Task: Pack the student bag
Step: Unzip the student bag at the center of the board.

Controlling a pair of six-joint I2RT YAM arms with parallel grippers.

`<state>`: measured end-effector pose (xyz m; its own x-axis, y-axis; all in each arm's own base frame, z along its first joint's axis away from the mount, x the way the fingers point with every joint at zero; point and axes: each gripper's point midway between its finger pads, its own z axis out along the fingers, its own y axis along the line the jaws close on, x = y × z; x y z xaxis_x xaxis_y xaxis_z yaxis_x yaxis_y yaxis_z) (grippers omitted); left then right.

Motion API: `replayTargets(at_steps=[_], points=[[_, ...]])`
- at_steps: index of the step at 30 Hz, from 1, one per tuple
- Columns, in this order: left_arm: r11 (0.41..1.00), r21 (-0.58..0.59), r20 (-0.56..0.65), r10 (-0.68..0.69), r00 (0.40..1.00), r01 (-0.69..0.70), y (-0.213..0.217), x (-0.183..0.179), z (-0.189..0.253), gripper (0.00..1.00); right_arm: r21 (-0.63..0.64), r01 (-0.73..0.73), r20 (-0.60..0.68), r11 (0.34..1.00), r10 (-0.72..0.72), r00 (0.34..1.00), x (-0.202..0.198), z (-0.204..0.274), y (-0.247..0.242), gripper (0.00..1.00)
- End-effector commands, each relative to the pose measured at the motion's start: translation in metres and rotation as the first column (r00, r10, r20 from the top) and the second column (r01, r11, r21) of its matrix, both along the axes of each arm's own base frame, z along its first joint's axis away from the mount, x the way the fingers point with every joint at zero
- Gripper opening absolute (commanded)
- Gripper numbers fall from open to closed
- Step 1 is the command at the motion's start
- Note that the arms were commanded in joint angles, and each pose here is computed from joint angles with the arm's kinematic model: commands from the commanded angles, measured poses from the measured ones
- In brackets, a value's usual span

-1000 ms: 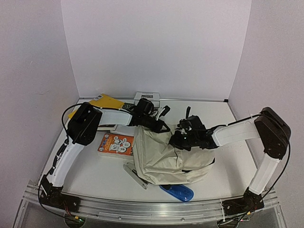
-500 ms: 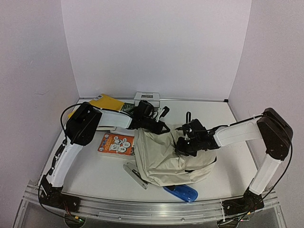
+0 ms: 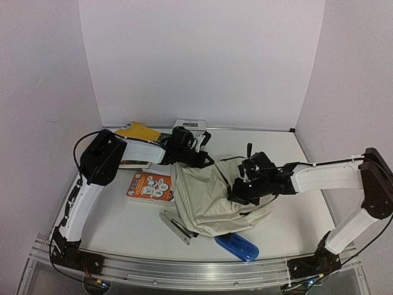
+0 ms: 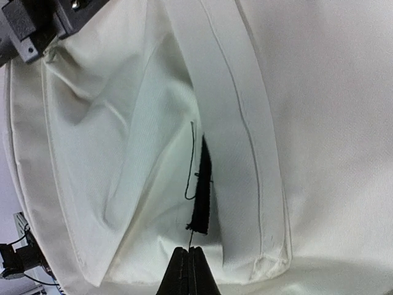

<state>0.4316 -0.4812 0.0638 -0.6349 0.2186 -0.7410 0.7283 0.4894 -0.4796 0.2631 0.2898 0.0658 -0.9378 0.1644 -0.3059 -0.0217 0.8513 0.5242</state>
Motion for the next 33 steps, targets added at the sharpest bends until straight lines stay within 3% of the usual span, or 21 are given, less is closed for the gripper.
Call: replayTargets(at_steps=[1,15,28,33], points=[[0.990,-0.083,0.097,0.118,0.988,-0.110,0.028,0.044,0.059,0.00,0.014,-0.024,-0.073,1.000,0.025,0.997,-0.029,0.003,-0.005,0.00],[0.983,-0.119,0.094,0.151,0.984,-0.140,0.035,0.060,0.069,0.00,-0.042,-0.050,-0.182,0.998,0.041,0.982,-0.069,-0.031,-0.024,0.00],[0.973,-0.123,0.080,0.205,0.975,-0.194,0.046,0.082,0.071,0.00,-0.033,-0.151,-0.260,0.988,0.138,0.956,-0.114,-0.044,0.001,0.00],[0.979,-0.142,0.077,0.155,0.985,-0.143,0.042,0.074,0.076,0.00,-0.027,-0.124,-0.194,0.992,0.117,0.974,-0.102,-0.026,0.005,0.00]])
